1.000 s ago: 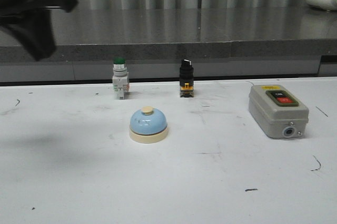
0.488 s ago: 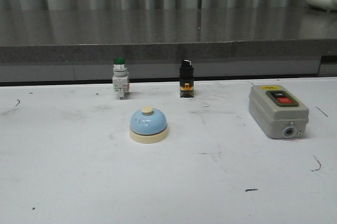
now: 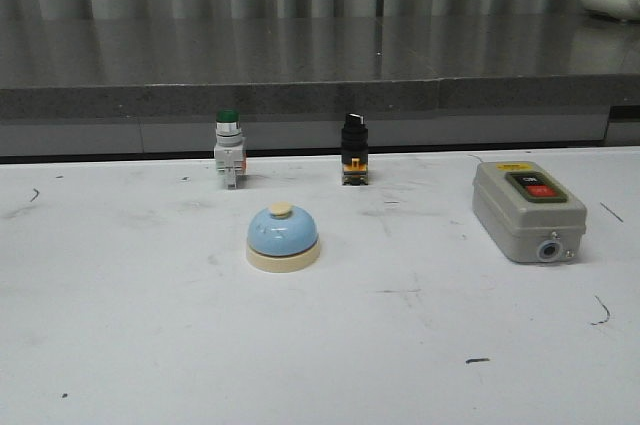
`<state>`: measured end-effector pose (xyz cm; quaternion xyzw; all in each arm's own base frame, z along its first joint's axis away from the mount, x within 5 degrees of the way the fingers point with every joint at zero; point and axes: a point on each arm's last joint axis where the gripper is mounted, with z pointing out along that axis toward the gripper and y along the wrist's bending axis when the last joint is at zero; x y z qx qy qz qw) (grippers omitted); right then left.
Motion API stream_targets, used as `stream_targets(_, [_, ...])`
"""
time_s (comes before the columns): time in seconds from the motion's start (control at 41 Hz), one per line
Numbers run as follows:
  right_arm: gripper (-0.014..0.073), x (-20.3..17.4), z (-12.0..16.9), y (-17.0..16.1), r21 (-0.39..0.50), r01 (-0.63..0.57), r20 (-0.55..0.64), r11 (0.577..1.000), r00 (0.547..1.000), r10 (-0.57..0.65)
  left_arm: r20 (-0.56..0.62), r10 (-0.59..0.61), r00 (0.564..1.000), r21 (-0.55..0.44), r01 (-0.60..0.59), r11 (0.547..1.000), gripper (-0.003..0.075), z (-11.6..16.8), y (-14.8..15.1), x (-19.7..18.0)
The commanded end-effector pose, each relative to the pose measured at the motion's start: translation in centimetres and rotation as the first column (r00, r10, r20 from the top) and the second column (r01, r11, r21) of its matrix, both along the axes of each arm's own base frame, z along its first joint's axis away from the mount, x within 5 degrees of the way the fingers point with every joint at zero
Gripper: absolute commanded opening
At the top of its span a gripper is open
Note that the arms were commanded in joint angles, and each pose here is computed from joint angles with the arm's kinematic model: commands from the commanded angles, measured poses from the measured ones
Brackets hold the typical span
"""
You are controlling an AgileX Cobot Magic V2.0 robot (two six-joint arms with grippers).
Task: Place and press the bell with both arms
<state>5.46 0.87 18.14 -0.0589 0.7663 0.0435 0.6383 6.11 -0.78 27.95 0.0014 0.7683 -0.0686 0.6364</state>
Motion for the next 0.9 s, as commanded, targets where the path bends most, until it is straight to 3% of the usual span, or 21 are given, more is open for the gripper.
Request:
stream_targets(0.0, [-0.0066,0.0,1.0,-0.1,0.001,0.004,0.099,1.0,0.995,-0.004,0.106,0.009,0.994,-0.024,-0.007,1.0,-0.002,1.6,0.0,0.0])
stream_targets(0.293, [-0.0066,0.0,1.1,-0.1,0.009,0.005,0.111,1.0,0.994,-0.006,0.106,0.009,0.994,-0.024,-0.007,1.0,-0.002,1.6,0.0,0.0])
stream_targets(0.439, [-0.0066,0.0,2.4,-0.1,0.058,0.01,0.226,0.998,0.974,-0.022,0.106,0.009,0.994,-0.024,-0.007,1.0,-0.002,1.6,0.0,0.0])
stream_targets(0.512, [-0.0066,-0.1,3.5,-0.1,0.1,0.004,0.242,0.995,0.97,-0.028,0.106,0.009,0.994,-0.024,-0.007,1.0,-0.002,1.6,0.0,0.0])
stream_targets(0.683, [-0.0065,0.7,7.6,0.0,0.104,0.002,0.219,0.995,0.975,-0.025,0.106,0.009,0.994,-0.024,-0.007,1.0,-0.002,1.6,0.0,0.0])
stream_targets(0.878, [-0.0066,5.2,12.6,0.6,0.09,0.012,0.108,0.996,0.994,-0.021,0.106,0.009,0.994,-0.024,-0.007,1.0,-0.002,1.6,0.0,0.0])
